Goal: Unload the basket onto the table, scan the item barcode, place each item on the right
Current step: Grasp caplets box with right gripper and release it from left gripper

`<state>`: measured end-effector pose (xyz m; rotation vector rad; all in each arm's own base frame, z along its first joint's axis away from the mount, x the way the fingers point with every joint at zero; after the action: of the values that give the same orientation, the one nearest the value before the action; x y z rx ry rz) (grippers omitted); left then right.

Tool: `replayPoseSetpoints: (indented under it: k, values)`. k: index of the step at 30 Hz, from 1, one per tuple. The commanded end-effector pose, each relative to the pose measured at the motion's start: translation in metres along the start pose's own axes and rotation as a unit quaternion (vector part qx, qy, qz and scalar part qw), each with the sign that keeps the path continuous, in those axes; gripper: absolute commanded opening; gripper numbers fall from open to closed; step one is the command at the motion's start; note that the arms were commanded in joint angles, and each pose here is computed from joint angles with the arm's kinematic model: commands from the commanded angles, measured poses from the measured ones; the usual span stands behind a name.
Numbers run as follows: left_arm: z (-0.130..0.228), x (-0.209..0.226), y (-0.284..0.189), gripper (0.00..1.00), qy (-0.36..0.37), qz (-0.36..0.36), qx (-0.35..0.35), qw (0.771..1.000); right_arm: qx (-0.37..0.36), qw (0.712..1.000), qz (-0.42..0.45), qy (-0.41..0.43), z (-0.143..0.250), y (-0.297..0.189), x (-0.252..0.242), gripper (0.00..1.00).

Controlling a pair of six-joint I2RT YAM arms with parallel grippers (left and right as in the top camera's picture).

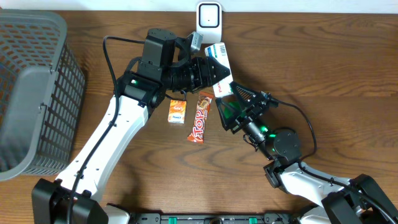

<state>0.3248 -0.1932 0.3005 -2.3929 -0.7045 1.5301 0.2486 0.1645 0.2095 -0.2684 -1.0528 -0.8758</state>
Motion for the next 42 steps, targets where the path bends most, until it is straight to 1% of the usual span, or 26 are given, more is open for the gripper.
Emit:
replayPoseSetpoints:
  k: [1, 8, 14, 18, 25, 34, 38, 40, 42]
  values:
    - [-0.001, -0.002, -0.001, 0.52, 0.000, -0.002, -0.006, 1.000, -0.017, 1.000, -0.019, 0.006, -0.001, 0.002, 0.003, 0.89]
    - [-0.001, -0.002, -0.001, 0.52, 0.000, -0.002, -0.006, 1.000, -0.023, 0.999, -0.034, 0.005, -0.001, 0.001, 0.007, 0.81]
    - [-0.002, 0.000, -0.001, 0.52, -0.004, -0.009, -0.011, 1.000, -0.013, 0.999, -0.043, 0.013, 0.005, 0.002, 0.008, 0.84]
    - [-0.001, -0.001, -0.001, 0.52, -0.004, -0.009, -0.010, 1.000, -0.013, 0.999, -0.044, 0.015, 0.009, 0.003, 0.006, 0.84]
    - [0.002, -0.004, 0.004, 0.52, -0.010, -0.014, -0.009, 1.000, -0.027, 0.999, -0.036, 0.019, 0.009, 0.004, 0.001, 0.77]
    - [0.003, -0.006, 0.006, 0.52, -0.010, -0.013, -0.006, 1.000, -0.028, 0.998, -0.046, 0.017, 0.010, 0.009, 0.006, 0.77]
    - [0.003, -0.006, 0.006, 0.52, -0.010, -0.013, -0.006, 1.000, -0.037, 0.999, -0.039, 0.008, 0.009, 0.012, 0.005, 0.73]
    - [0.003, -0.006, 0.006, 0.52, -0.010, -0.013, -0.006, 1.000, -0.037, 0.999, -0.038, 0.008, 0.009, 0.012, 0.005, 0.70]
    - [0.003, -0.006, 0.006, 0.52, -0.010, -0.013, -0.006, 1.000, -0.037, 0.999, -0.039, 0.008, 0.009, 0.012, 0.005, 0.64]
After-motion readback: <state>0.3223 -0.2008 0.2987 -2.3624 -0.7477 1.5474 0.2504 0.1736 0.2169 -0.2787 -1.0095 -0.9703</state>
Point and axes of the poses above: each gripper's point midway between its finger pads, its own y axis out along the fingers, its own x axis along the line the jaws close on, z = x × y, the point moved 9 cm from there along -y, back along the fingers, and after that the axes turned 11 degrees about y, right-handed, at the moved point
